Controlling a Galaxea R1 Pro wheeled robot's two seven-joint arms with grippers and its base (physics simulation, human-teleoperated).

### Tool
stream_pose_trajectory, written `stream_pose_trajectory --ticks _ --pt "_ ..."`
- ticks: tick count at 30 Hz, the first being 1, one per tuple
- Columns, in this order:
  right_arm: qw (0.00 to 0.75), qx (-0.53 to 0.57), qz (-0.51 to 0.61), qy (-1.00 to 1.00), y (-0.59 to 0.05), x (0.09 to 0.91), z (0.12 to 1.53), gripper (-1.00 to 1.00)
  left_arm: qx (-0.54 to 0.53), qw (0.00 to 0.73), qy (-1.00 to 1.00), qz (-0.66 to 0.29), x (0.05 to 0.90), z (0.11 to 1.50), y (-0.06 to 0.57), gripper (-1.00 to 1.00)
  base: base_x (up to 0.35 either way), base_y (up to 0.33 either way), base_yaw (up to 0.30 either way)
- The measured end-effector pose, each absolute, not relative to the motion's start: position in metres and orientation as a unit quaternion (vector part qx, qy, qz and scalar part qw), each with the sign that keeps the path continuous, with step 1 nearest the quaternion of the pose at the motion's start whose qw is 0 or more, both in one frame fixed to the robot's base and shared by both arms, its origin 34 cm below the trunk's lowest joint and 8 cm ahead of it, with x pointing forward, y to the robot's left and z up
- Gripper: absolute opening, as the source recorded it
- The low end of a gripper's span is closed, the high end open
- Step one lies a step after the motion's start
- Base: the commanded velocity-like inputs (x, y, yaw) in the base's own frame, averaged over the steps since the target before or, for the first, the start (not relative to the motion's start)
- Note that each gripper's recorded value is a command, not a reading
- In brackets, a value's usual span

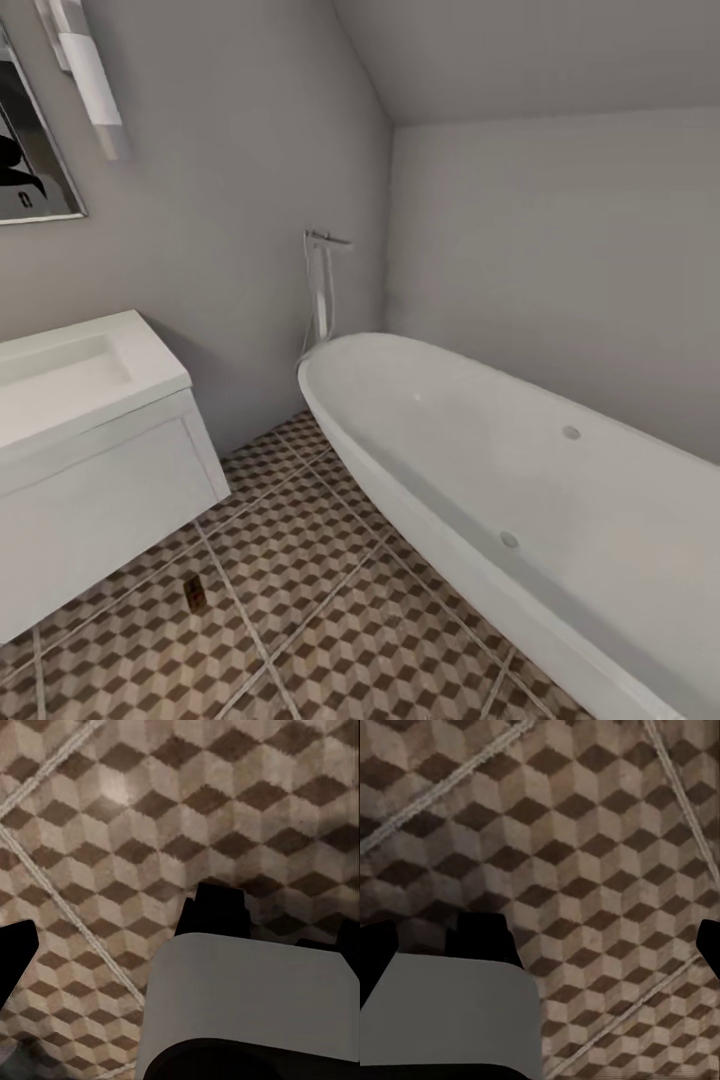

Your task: Take the four mousetraps from the cabinet in the bathroom and place them on the bathroom floor. Make sure all four end up on the same floor surface, and ensure that at least two of them are either under or directly next to the same bathroom sink.

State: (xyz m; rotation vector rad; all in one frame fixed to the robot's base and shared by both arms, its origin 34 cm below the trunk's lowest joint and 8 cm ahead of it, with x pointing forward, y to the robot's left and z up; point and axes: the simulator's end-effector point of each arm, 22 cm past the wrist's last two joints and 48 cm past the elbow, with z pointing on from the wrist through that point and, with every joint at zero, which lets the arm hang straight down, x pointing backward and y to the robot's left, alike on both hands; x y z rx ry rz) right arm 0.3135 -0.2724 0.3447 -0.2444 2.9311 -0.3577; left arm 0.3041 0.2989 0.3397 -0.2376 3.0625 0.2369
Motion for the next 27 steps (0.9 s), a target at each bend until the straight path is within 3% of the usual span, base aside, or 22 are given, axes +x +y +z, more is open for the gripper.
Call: stream_pose_trajectory --ticks 27 --pt "0.093 -0.082 -0.121 0.985 -0.2737 0.3167 0.3463 1.00 -0.077 0.034 0.993 0.077 0.3074 0.3411 0.2991 1.00 0.000 0.000 -0.294"
